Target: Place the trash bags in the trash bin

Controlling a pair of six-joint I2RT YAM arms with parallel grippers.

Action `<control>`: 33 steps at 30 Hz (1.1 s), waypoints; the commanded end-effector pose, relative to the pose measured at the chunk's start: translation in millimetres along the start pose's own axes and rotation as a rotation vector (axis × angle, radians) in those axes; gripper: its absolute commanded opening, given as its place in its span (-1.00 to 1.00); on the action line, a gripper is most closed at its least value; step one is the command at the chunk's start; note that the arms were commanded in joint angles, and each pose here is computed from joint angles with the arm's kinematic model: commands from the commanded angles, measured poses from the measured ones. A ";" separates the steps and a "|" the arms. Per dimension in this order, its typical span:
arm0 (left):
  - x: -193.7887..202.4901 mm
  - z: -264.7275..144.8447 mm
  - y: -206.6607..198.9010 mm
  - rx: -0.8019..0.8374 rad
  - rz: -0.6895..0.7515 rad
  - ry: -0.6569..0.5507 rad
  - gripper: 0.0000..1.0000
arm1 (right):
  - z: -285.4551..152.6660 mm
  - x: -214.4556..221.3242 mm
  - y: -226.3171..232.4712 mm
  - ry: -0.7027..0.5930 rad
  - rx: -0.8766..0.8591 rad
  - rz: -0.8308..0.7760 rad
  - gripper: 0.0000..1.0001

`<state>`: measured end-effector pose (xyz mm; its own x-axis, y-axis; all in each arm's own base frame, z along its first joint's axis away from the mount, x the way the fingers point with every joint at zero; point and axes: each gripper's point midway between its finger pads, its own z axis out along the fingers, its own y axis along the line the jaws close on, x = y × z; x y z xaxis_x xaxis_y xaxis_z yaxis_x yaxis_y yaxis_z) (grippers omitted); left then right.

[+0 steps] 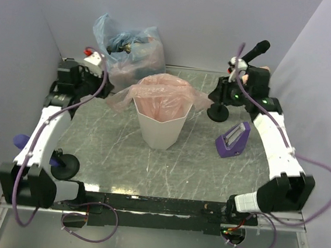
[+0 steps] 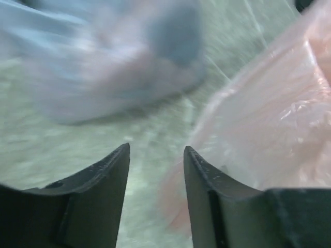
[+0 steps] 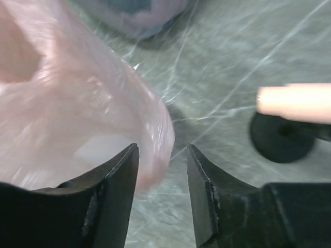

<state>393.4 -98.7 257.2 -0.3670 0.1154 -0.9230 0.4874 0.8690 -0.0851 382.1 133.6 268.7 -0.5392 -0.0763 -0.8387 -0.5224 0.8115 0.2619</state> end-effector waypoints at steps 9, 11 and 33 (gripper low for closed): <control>-15.4 -86.3 -54.6 0.202 0.483 -0.182 0.20 | -72.9 -22.3 70.9 -0.241 -0.244 -0.562 0.57; -12.2 -82.1 -61.0 0.255 0.495 -0.165 0.28 | -66.5 -19.9 77.7 -0.226 -0.302 -0.621 0.62; 20.4 -52.0 -89.4 0.434 0.573 -0.047 -0.99 | -38.1 -1.8 98.8 -0.146 -0.338 -0.879 -1.00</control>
<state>308.7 -145.3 241.6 -0.0303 0.4868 -0.8730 0.8797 0.4276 0.2079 322.8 194.6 289.1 0.0871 -0.4868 -0.8692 -0.9120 0.3120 -0.2662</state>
